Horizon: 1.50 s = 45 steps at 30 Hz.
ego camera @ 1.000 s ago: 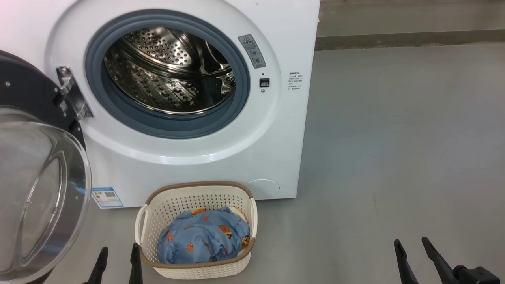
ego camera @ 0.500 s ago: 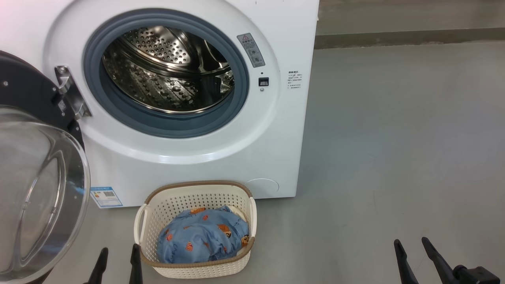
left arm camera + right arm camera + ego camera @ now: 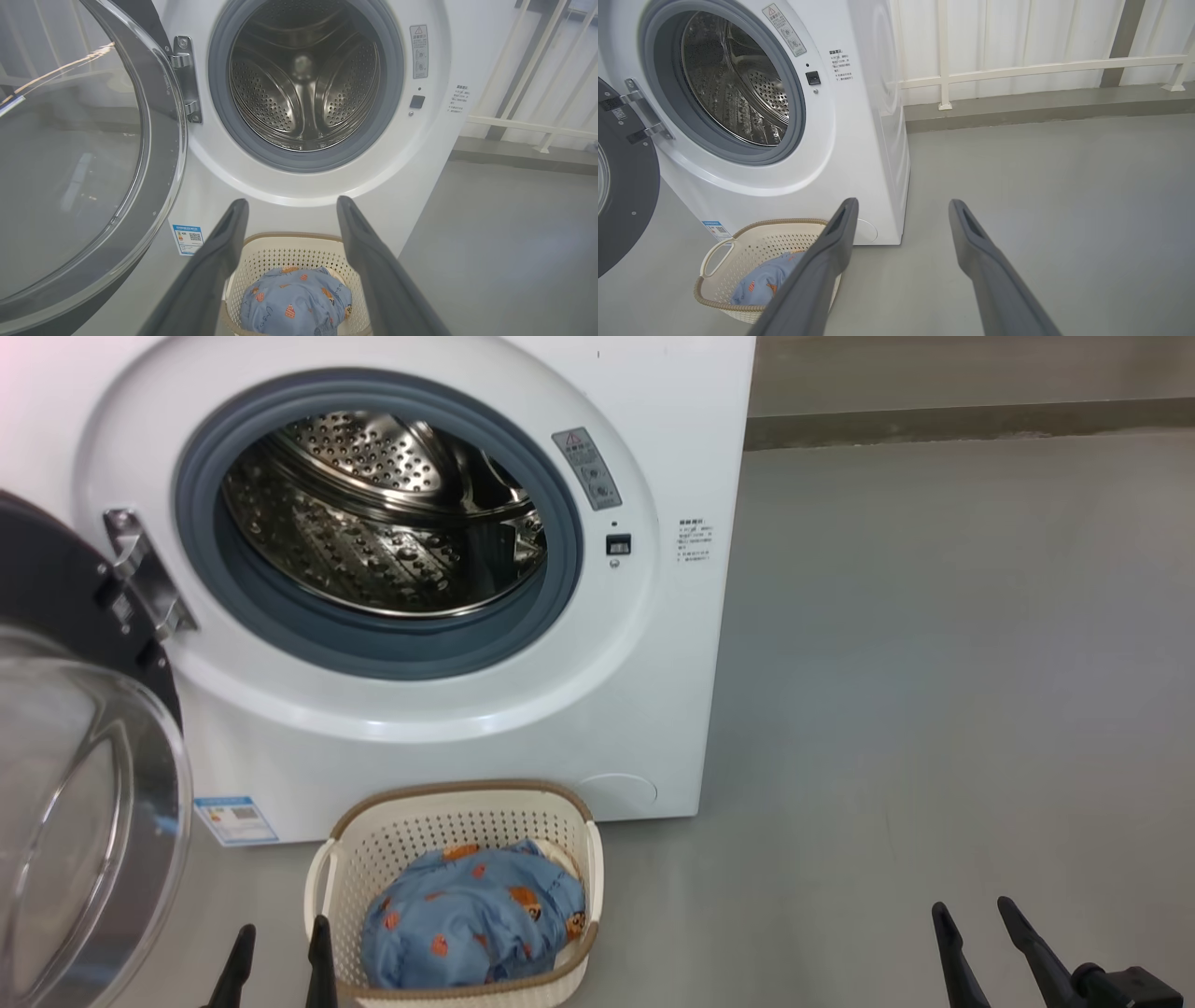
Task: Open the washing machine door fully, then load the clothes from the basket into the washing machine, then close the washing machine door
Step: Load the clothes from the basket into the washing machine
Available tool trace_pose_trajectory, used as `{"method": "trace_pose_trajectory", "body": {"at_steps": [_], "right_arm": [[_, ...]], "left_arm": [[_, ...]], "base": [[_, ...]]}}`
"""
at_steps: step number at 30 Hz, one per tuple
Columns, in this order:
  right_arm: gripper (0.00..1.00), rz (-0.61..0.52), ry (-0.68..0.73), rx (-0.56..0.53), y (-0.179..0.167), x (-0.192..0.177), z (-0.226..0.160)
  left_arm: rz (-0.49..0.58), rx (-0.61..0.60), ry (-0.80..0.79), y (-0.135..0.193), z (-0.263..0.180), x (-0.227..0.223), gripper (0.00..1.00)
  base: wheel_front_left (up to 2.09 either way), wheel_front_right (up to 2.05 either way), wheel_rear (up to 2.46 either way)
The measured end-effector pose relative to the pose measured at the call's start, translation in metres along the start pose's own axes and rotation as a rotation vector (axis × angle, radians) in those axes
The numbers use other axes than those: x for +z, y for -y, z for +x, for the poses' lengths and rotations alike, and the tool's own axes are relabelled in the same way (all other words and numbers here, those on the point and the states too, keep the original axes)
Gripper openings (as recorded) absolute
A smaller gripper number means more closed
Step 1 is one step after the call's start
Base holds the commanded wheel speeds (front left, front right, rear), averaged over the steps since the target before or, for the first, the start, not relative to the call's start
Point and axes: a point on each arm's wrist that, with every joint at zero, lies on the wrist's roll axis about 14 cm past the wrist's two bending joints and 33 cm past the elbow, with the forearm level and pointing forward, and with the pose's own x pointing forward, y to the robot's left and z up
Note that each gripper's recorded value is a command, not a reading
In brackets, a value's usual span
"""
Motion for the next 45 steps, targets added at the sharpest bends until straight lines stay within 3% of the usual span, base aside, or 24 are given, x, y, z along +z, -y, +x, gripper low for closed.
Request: {"method": "trace_pose_trajectory", "body": {"at_steps": [13,45], "right_arm": [[1.00,0.001,-0.012,0.001,-0.0002,-0.0036,0.0020],[1.00,0.001,-0.019,0.001,-0.0005,-0.0055,0.0029]], "left_arm": [[0.010,0.009,-0.012,-0.0031,0.0006,-0.0033,1.00],[0.011,0.017,-0.018,-0.0046,0.0007,-0.0051,1.00]], "base": [[1.06,-1.06,0.00],[0.01,-0.01,0.00]]}}
